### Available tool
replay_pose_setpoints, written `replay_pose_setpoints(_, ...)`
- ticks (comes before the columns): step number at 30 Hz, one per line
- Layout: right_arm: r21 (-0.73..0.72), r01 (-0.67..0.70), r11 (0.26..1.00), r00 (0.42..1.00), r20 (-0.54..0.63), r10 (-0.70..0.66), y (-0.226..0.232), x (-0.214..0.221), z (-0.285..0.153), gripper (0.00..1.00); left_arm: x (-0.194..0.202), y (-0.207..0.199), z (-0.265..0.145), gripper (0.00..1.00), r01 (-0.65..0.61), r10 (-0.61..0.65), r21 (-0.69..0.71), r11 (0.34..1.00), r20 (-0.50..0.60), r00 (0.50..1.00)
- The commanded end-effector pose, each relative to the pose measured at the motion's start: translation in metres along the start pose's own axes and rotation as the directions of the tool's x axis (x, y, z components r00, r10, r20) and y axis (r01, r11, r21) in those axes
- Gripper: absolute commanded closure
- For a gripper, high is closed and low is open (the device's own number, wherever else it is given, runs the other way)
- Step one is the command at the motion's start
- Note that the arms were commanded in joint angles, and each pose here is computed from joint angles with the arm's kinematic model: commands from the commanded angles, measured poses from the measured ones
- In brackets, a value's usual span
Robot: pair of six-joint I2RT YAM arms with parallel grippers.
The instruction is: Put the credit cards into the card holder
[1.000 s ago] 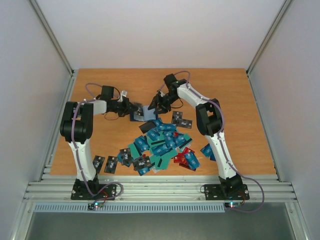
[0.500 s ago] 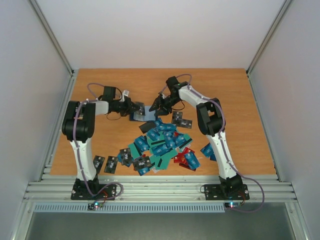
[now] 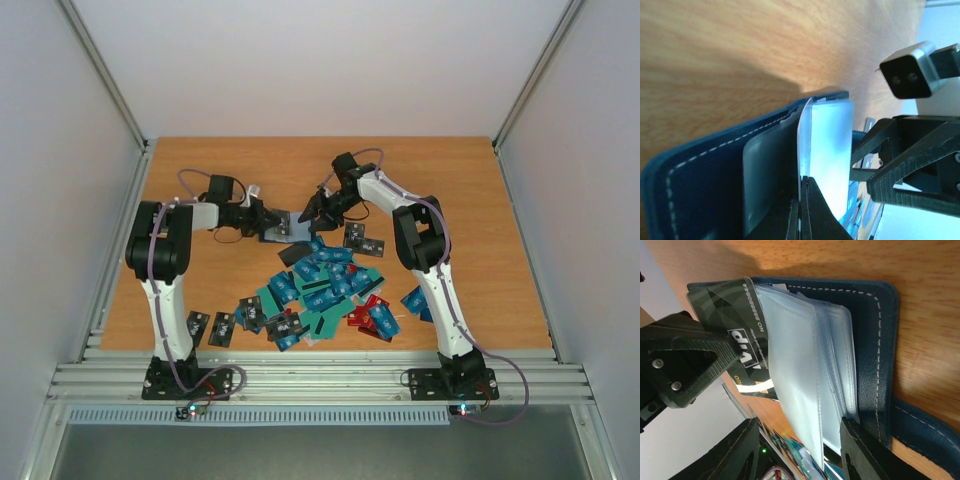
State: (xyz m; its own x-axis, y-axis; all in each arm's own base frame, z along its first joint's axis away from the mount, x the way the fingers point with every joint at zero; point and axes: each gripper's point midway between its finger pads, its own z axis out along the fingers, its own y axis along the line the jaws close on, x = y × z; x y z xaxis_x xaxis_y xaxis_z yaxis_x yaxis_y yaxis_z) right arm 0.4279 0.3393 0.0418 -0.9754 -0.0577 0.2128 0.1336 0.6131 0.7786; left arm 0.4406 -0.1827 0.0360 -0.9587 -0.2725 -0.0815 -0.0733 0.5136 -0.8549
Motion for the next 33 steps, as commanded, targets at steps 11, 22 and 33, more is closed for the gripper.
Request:
replay_pose_setpoints(11,0.032,-0.025,0.999,0.999,0.032,0.024,-0.018,-0.012,0.007,0.54,0.027,0.014,-0.004,1.0,0.066,-0.077,-0.122,0.99,-0.087,0.993)
replay_pose_setpoints(22,0.026,-0.03,0.999,0.999,0.025,0.029,-0.019,-0.012,0.01,0.54,0.022,0.012,0.004,1.0,0.102,-0.112,-0.09,0.991,-0.117,0.987)
replay_pose_setpoints(33,0.023,-0.028,0.999,1.0,0.007,0.028,-0.021,-0.009,0.012,0.54,0.013,0.009,0.011,1.0,0.089,-0.096,-0.066,0.994,-0.126,0.987)
